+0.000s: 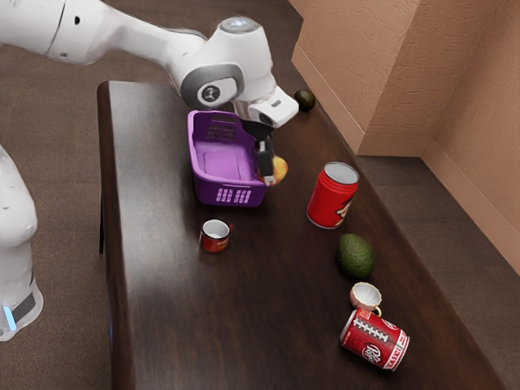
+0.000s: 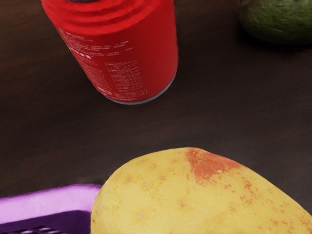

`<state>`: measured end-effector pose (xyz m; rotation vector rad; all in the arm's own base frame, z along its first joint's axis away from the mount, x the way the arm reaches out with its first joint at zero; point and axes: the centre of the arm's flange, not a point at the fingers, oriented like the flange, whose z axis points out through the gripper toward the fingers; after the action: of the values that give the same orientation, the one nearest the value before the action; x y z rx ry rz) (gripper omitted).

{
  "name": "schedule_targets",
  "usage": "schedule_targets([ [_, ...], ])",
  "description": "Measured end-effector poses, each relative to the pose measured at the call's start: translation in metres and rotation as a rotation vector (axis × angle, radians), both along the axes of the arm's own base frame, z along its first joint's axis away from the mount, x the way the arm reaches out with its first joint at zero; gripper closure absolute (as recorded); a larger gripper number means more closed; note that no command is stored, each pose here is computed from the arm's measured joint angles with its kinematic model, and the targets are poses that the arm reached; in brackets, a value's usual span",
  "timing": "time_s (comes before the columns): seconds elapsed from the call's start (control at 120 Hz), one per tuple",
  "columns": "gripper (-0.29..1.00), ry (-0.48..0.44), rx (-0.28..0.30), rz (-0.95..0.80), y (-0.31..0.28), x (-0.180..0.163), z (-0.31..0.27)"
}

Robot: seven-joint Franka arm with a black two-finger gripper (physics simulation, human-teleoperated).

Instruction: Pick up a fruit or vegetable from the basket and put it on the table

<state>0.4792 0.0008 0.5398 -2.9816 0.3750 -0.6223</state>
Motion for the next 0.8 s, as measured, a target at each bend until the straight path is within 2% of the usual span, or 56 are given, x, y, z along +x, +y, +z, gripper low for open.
schedule_targets([
  [0.167,0.57,-0.010,-0.023,-0.004,-0.047,0.015,0.007],
  [0.275,0.30,0.005,-0.054,-0.005,-0.069,0.015,0.002],
  [0.433,0.14,0.013,-0.093,0.010,-0.073,0.014,0.001],
  [0.758,0.02,0.018,-0.111,0.016,-0.073,0.013,0.002],
  [0.8,0.02,0.013,-0.138,0.035,-0.073,0.014,0.002],
])
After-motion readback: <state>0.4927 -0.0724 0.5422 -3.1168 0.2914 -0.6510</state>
